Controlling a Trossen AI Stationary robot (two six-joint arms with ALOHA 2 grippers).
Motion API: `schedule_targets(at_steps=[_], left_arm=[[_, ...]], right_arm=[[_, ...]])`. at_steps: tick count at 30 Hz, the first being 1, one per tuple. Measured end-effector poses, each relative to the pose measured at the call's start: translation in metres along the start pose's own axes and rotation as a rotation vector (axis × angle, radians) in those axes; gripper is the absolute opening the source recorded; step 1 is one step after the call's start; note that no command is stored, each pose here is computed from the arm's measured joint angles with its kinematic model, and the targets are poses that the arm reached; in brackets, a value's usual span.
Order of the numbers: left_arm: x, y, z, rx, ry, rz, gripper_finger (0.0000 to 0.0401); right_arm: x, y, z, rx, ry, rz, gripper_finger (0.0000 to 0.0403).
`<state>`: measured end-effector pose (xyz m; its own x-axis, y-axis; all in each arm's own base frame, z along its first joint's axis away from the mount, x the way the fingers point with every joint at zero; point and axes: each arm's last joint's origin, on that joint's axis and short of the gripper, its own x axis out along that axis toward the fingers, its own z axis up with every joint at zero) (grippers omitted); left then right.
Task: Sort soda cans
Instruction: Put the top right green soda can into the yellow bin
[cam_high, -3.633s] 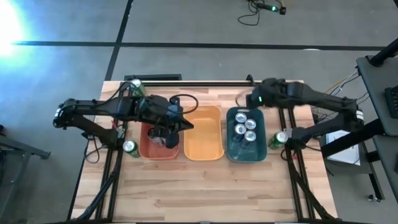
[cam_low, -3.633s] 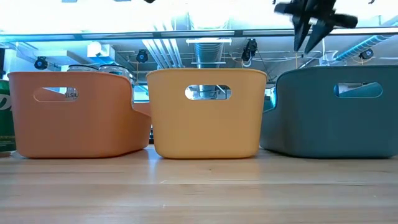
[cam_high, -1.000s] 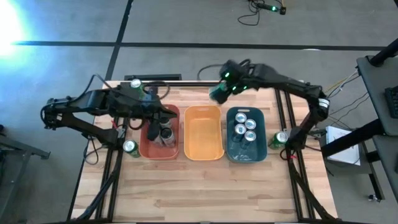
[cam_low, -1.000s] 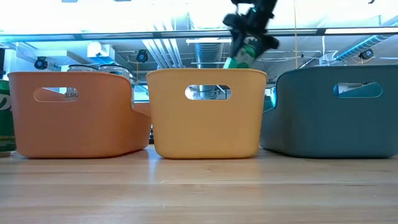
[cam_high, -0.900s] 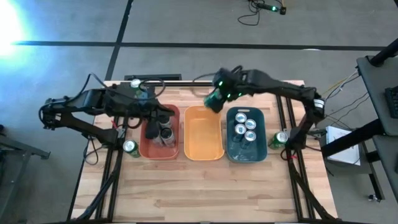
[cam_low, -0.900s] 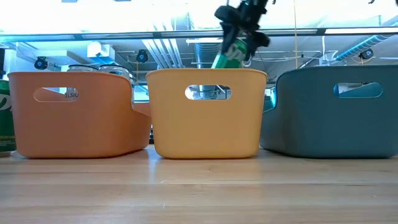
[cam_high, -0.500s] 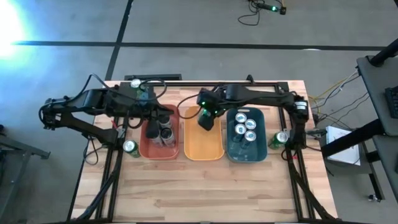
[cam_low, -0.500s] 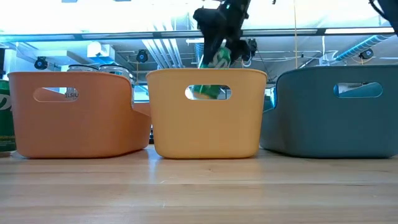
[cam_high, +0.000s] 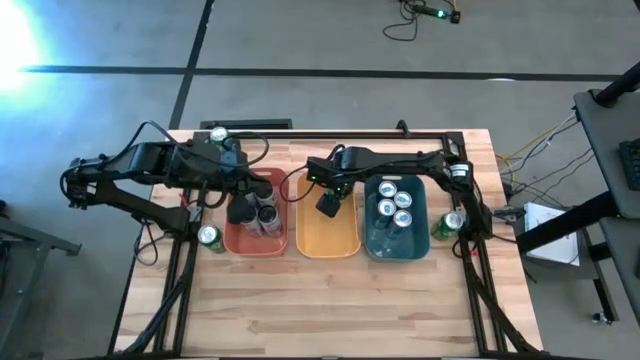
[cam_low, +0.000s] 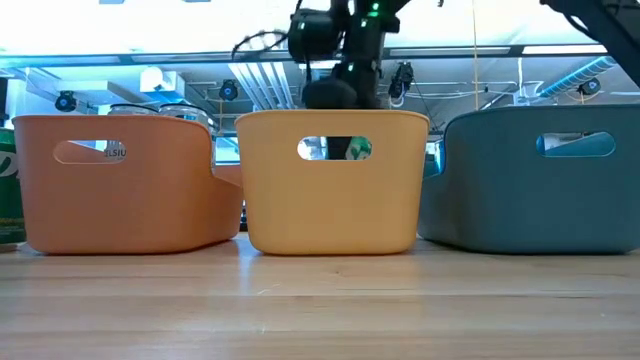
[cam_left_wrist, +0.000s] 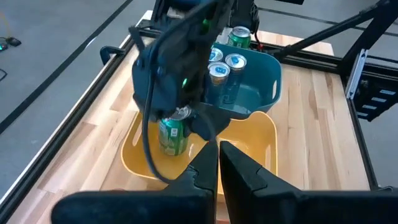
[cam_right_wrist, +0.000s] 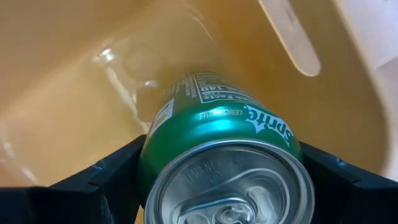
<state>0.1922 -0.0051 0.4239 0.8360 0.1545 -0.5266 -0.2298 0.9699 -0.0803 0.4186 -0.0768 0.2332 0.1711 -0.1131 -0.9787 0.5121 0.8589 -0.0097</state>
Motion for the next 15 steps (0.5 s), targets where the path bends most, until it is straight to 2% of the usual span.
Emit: schedule_targets(at_steps=[5, 15], left_arm=[[0.0004, -0.0001, 0.0, 0.002, 0.001, 0.0, 0.0], [0.0004, 0.0, -0.0005, 0.022, 0.006, 0.001, 0.0]], right_arm=[[0.0081, -0.0042, 0.0022, 0.021, 0.009, -0.037, 0.0311], [0.0094, -0.0053, 0.0033, 0.023, 0.008, -0.032, 0.0345]])
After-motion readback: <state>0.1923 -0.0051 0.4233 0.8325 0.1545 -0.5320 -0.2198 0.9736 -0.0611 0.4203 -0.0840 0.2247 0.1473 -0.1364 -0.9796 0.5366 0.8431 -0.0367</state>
